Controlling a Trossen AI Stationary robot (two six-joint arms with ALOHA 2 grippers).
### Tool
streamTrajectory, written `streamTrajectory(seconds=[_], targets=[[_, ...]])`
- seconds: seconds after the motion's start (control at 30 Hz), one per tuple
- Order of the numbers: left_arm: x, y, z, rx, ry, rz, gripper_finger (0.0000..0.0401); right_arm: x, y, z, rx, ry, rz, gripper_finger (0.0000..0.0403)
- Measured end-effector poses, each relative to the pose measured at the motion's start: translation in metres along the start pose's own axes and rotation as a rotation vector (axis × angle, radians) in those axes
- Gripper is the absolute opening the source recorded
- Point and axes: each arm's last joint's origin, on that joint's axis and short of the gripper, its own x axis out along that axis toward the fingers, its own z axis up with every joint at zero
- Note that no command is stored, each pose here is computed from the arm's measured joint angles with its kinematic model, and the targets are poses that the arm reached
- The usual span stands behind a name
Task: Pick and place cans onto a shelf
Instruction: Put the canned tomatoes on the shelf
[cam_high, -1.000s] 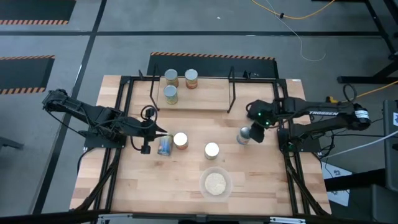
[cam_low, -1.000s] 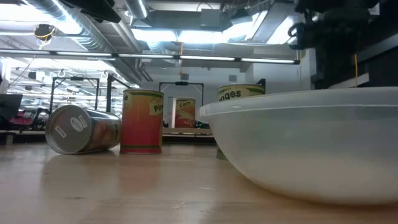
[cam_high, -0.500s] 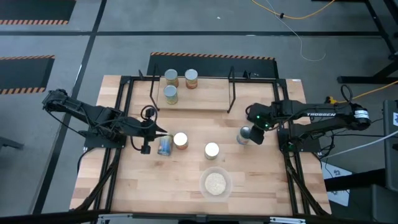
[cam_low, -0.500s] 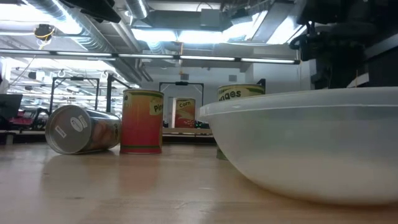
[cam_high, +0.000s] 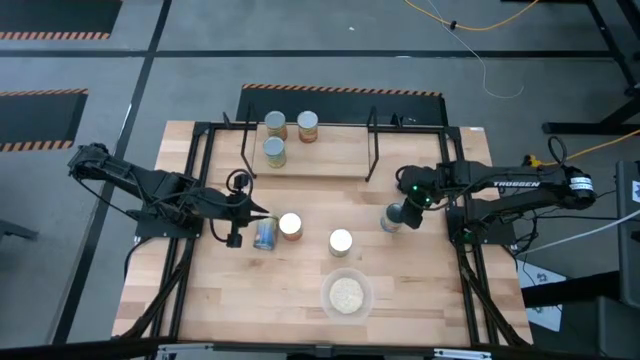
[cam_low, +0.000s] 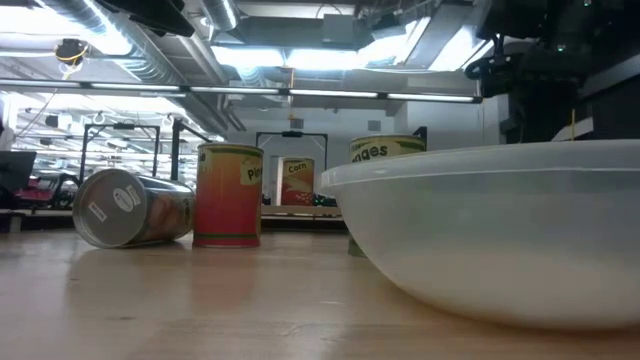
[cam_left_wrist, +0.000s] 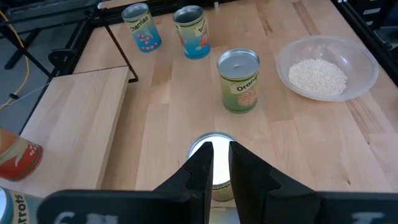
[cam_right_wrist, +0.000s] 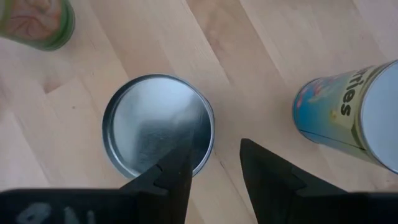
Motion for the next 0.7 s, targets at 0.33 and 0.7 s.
streamTrajectory(seconds=[0.33,0.7], targets=[[0.000,0.000,0.000,0.000,0.000,0.000,0.0043,0.008,0.001,0.002,-0.003,0.042,-0.018,0.0139],[0.000,0.000,0.000,-0.001,-0.002,0.003,0.0043,0.014,0.003,0.005,-0.007,0.067,-0.025,0.0107]])
